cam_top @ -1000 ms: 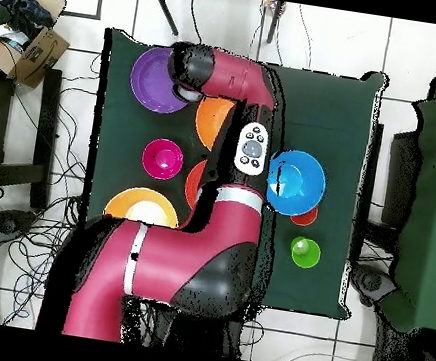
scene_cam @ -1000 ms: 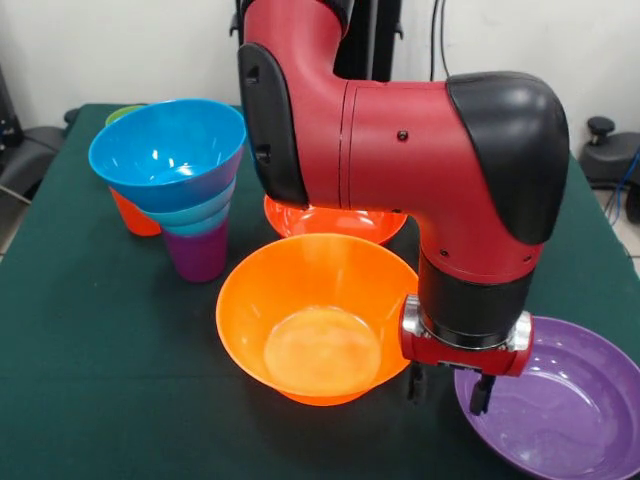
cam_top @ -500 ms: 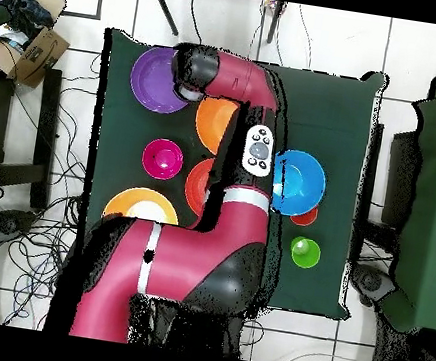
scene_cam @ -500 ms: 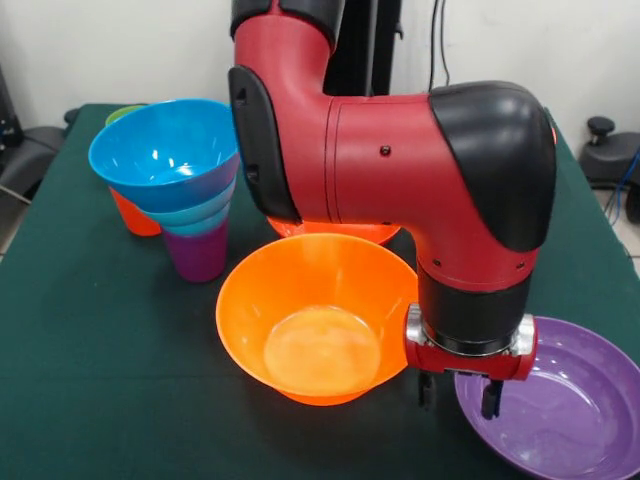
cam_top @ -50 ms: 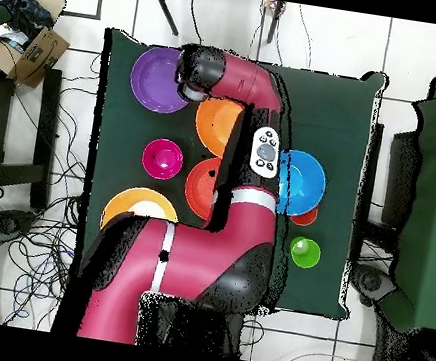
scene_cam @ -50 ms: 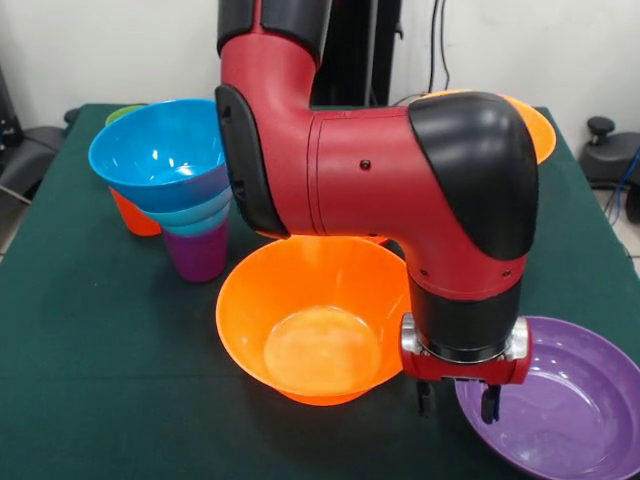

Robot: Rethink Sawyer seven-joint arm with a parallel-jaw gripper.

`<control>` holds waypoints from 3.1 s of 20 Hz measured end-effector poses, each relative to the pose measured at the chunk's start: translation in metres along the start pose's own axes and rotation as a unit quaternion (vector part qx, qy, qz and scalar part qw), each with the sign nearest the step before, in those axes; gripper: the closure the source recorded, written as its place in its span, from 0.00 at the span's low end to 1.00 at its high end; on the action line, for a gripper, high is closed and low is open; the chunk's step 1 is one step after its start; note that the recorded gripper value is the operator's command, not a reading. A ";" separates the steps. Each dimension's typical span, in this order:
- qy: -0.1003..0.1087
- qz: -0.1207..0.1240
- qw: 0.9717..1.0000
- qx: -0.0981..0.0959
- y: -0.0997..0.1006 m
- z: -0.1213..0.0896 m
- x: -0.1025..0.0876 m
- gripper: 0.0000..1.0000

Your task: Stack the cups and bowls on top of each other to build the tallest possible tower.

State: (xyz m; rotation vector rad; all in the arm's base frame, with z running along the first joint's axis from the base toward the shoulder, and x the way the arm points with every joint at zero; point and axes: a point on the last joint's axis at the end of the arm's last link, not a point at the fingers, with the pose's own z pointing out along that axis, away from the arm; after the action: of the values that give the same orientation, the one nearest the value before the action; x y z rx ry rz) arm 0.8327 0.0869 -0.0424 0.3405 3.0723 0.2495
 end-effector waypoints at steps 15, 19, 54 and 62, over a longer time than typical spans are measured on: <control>0.009 -0.022 0.999 -0.034 -0.003 0.008 0.002 0.00; 0.011 -0.020 0.999 -0.043 0.000 0.010 0.003 0.00; 0.029 -0.044 0.997 -0.052 0.023 -0.037 0.022 1.00; 0.020 -0.074 0.997 -0.015 0.039 -0.108 0.035 1.00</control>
State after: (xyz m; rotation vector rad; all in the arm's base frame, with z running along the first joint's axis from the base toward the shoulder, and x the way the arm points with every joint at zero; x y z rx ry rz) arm 0.8008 0.1159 0.0693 0.1077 3.1087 0.2995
